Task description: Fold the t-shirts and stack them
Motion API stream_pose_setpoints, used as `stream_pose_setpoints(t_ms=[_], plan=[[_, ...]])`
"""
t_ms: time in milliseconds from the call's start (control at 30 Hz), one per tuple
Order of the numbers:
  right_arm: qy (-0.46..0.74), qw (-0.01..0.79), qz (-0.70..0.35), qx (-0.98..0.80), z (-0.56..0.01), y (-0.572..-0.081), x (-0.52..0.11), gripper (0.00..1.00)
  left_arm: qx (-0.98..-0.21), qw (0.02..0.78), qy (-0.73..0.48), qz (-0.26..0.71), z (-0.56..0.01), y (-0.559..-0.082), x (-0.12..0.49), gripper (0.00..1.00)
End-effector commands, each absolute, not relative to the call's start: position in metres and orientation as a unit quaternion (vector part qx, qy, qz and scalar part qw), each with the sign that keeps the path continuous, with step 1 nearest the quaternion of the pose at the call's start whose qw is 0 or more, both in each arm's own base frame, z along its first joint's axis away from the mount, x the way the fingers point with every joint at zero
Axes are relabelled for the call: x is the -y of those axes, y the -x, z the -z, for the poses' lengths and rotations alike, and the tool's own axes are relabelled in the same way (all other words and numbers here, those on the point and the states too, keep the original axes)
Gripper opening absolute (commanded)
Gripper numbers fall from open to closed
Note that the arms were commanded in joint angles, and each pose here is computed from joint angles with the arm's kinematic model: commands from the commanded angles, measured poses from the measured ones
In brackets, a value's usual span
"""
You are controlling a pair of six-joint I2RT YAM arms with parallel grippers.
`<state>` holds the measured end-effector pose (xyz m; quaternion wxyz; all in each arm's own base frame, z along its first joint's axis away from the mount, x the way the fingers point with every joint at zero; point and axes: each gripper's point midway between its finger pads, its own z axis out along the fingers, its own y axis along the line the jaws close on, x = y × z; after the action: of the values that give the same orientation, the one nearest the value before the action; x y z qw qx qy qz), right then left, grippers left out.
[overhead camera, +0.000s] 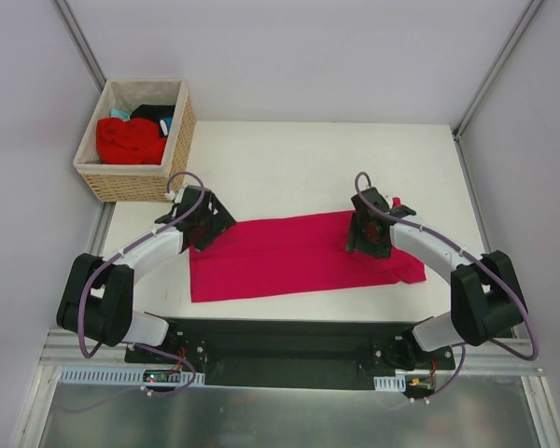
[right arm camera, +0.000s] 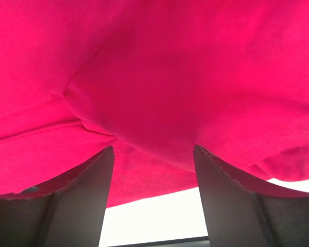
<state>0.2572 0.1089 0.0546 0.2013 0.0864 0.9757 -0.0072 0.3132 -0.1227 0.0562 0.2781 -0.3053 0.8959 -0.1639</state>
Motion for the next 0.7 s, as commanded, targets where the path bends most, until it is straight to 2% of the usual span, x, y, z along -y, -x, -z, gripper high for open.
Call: stream_pose_setpoints(t_ms=[0,200,667], plan=[[-0.066,0.184,0.013,-0.981,-0.041,-0.251,-0.116,0.64,-0.888,0.287,0.317,0.171,-0.062,-0.315,0.119,0.84],[-0.065,0.178,0.024,-0.982,-0.033,-0.245,-0.113,0.59,-0.888,0.288,0.315,0.171,-0.063,-0.316,0.119,0.84],[-0.066,0.198,0.036,-0.977,-0.046,-0.246,-0.106,0.27,-0.888,0.286,0.318,0.168,-0.061,-0.317,0.117,0.84]])
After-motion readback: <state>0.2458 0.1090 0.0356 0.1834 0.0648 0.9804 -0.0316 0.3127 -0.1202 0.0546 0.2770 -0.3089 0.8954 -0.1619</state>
